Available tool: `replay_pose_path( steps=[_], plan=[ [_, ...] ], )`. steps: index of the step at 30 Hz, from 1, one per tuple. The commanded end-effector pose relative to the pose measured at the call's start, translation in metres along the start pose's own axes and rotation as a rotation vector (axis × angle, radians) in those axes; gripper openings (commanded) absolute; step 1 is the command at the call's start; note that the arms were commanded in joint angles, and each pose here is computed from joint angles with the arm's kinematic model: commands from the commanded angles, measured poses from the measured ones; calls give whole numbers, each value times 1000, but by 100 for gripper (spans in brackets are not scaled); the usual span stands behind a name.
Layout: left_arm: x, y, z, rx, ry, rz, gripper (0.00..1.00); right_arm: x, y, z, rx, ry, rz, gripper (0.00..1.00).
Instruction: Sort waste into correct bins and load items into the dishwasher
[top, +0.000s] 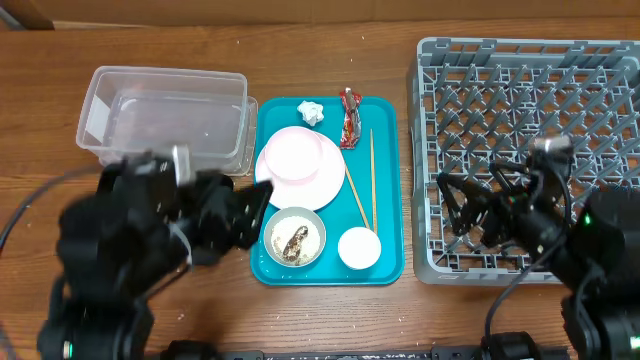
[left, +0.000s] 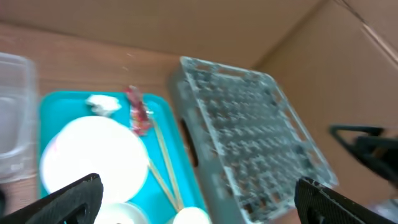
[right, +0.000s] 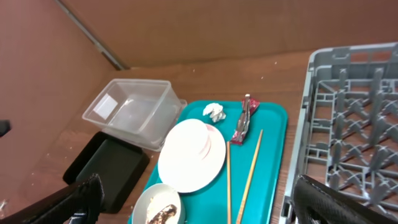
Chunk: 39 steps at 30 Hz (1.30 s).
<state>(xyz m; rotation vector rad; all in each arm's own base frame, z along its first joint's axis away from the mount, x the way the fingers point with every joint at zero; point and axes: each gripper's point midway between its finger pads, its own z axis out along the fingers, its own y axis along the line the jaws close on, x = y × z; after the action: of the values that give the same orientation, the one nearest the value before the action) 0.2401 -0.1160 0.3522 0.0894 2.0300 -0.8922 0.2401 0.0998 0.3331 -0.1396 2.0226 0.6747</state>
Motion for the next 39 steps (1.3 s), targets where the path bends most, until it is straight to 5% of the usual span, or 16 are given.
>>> replay_pose_path(
  steps=[1,6,12,17,24,27,30,35,39],
  plan=[
    [5,-25,13,185,103,-3,100,-7,1,-1,7,-6,37,100],
    [58,3,60,38,352,-35,100,-1,-40,1,225,-7,206,100],
    [130,24,114,-262,569,211,99,3,-49,3,271,5,241,100],
    [180,35,155,-379,690,359,83,6,-51,4,277,20,246,100],
    [242,56,188,-380,888,256,67,13,-52,3,287,47,255,100],
    [249,57,190,-377,909,248,43,13,-52,3,287,47,254,100],
    [249,59,190,-383,913,244,4,13,-52,3,287,47,255,100],
    [225,56,180,-407,878,169,4,13,-52,3,287,47,255,100],
    [184,38,167,-271,827,86,4,13,-52,3,286,47,255,100]
  ],
)
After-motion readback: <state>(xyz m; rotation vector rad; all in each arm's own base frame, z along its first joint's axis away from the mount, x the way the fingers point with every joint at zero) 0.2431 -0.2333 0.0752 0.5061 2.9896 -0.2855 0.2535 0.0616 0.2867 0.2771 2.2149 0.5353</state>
